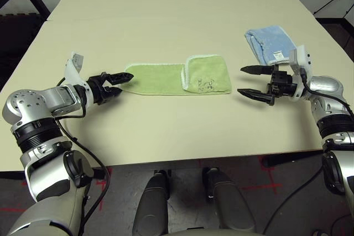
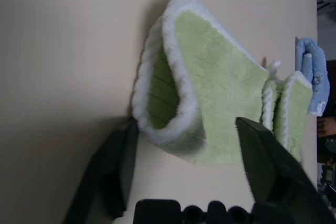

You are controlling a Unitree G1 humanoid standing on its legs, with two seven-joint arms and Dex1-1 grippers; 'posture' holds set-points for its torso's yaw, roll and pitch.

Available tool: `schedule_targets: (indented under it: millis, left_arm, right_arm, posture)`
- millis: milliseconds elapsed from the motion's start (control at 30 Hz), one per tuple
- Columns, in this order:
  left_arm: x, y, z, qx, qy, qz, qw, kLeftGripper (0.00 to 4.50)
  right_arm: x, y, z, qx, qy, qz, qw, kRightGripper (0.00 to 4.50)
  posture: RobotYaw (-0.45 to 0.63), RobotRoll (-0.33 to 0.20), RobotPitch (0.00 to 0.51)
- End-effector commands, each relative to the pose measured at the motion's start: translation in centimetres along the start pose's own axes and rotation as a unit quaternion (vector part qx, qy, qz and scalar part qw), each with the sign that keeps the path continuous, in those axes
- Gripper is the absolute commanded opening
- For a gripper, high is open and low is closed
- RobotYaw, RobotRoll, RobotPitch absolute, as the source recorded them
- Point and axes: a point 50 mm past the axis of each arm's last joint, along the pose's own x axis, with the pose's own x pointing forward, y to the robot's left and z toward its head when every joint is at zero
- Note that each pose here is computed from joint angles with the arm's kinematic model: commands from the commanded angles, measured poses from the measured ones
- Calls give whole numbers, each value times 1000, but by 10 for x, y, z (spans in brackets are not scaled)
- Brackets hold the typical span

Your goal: Fold the towel and set it aside.

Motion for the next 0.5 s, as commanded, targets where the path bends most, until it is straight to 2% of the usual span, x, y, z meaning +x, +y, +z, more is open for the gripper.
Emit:
schedule_targets:
  millis: [33,200,500]
  left_arm:
    - [0,7,-3,0,4,27,1000,1993]
    - [-4,13,-1,1,-10,46,999,52]
    - [-27,31,-2,9,-36,86,996,17]
  right_arm:
    - [-3,2,-2,3,7,0,1000,4500]
    - [-2,3,-2,2,7,2,1000,4500]
    - [-1,2,-2,3,6,1,1000,4500]
  posture:
    - [29,0,193]
    - [34,0,189]
    - [44,0,189]
